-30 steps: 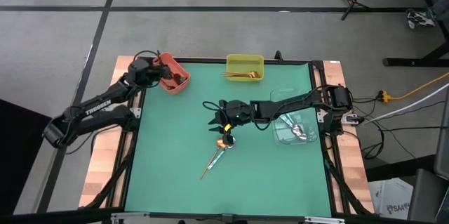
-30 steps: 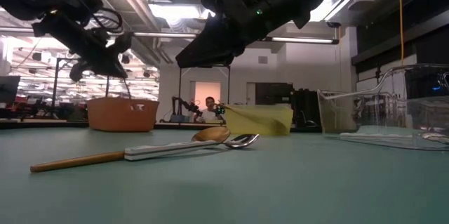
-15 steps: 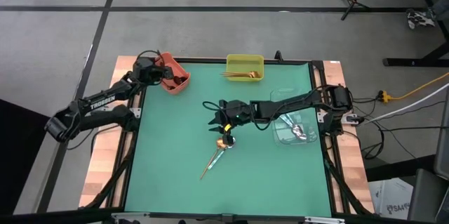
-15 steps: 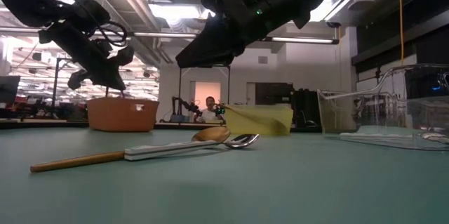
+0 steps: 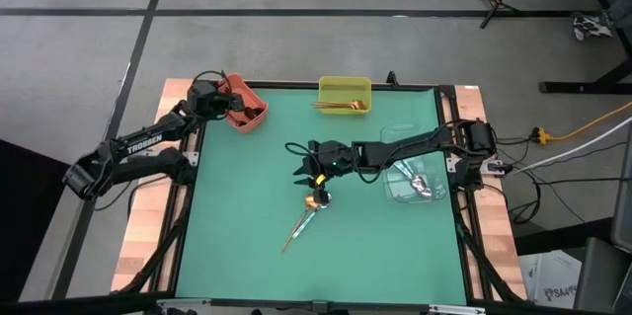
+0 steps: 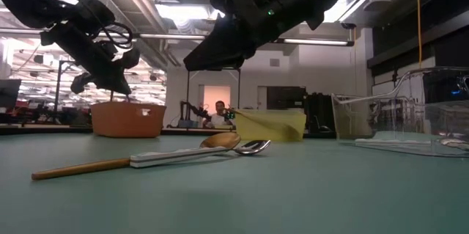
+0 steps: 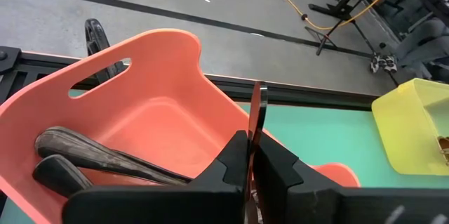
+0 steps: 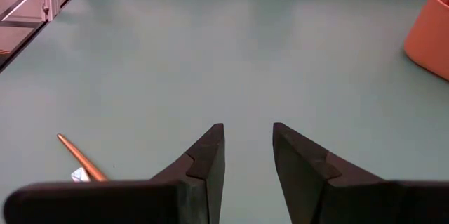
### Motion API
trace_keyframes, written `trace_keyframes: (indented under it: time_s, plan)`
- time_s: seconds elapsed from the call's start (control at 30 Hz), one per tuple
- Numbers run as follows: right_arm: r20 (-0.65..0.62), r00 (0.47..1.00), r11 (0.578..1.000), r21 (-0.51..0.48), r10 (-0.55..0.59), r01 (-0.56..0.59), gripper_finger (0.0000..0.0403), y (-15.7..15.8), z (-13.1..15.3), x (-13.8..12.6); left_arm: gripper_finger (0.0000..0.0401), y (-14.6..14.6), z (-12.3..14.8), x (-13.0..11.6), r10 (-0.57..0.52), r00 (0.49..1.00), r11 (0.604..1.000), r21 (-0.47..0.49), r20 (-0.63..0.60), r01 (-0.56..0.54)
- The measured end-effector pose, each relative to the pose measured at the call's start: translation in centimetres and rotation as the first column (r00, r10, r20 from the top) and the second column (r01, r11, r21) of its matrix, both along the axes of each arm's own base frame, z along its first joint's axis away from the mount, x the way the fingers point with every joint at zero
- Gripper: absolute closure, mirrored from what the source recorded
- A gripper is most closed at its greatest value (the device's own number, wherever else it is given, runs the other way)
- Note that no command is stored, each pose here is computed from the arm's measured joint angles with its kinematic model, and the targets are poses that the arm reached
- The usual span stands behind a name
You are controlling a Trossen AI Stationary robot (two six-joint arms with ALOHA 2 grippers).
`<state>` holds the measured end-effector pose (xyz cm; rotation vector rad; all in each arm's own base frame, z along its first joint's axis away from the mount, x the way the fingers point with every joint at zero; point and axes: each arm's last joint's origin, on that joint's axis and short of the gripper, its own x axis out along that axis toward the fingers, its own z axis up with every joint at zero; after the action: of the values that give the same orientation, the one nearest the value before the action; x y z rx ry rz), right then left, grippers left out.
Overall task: Sort silverware by color (type)
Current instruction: Put the black spoon into the orange bin
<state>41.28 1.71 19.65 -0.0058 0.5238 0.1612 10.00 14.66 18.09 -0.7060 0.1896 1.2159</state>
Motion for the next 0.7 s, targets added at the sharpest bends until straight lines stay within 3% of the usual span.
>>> trace_keyframes:
  time_s: [0.17, 0.7]
  plan:
    - [0.0, 1.0, 1.0, 0.0, 0.0, 0.0, 0.029, 0.0, 0.0, 0.0, 0.0389, -0.01, -0.03, -0.01, -0.001, 1.0, 1.0, -0.001, -0.004, 0.001]
    - [0.0, 1.0, 1.0, 0.0, 0.0, 0.0, 0.029, 0.02, 0.0, 0.0, 0.032, -0.03, -0.08, 0.01, -0.006, 1.0, 1.0, -0.005, -0.008, 0.006]
